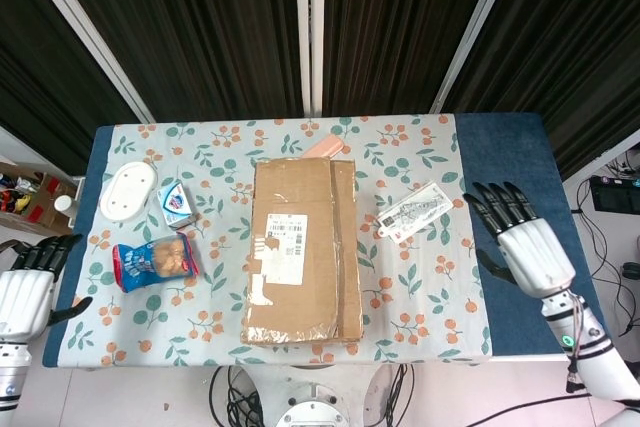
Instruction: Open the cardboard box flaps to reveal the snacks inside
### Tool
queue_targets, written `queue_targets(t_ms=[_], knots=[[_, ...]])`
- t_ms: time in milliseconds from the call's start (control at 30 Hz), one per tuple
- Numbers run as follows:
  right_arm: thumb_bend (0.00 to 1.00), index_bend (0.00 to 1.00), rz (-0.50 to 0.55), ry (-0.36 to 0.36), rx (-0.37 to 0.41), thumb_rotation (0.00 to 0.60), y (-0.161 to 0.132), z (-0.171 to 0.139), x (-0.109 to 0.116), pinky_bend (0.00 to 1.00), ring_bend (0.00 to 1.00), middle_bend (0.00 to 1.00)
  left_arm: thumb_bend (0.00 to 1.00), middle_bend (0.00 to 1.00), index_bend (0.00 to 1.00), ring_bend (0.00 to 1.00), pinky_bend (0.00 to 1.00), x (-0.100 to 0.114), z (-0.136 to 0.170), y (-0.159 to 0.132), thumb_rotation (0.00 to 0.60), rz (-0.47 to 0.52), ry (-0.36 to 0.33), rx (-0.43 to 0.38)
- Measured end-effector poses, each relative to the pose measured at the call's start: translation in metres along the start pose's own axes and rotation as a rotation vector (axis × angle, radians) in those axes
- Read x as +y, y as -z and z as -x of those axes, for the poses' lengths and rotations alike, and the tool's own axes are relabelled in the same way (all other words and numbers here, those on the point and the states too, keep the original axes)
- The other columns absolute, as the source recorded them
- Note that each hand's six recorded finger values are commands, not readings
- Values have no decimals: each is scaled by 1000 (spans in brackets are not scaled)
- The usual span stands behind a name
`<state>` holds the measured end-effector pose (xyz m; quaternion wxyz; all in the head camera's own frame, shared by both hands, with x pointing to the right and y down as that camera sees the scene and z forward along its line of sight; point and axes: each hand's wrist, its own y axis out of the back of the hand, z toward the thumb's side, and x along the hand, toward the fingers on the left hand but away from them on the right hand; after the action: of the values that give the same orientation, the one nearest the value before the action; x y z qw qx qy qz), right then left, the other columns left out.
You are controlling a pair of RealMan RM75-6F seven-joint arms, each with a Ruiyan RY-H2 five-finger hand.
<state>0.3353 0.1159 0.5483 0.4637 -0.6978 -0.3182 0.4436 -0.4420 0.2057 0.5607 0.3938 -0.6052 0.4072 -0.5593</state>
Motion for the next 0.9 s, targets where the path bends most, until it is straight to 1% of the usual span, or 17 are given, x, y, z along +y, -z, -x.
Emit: queue_targets(t_ms=[133,200,433,633,733,900], knots=[[181,0,-26,-27,121,600,-32,32,2,0,0,0,103,173,155,162,237,-1,3,4,600,6,-4,8],[181,0,-42,-35,156,600,-43,41,-1,0,0,0,102,173,155,162,237,-2,4,6,600,11,-4,13],[195,0,-76,-77,287,600,-100,72,-26,0,0,0,103,173,155,162,237,-2,4,13,600,18,-8,34],[198,0,-72,-82,357,600,-141,90,-49,0,0,0,103,174,155,162,237,-1,4,19,600,13,-9,46],[197,0,-82,-86,378,600,-152,100,-57,0,0,0,103,174,155,162,237,-1,3,25,600,17,-8,66],[209,0,-70,-70,391,600,-165,110,-62,0,0,0,103,174,155,162,237,-2,4,30,600,9,-5,82]])
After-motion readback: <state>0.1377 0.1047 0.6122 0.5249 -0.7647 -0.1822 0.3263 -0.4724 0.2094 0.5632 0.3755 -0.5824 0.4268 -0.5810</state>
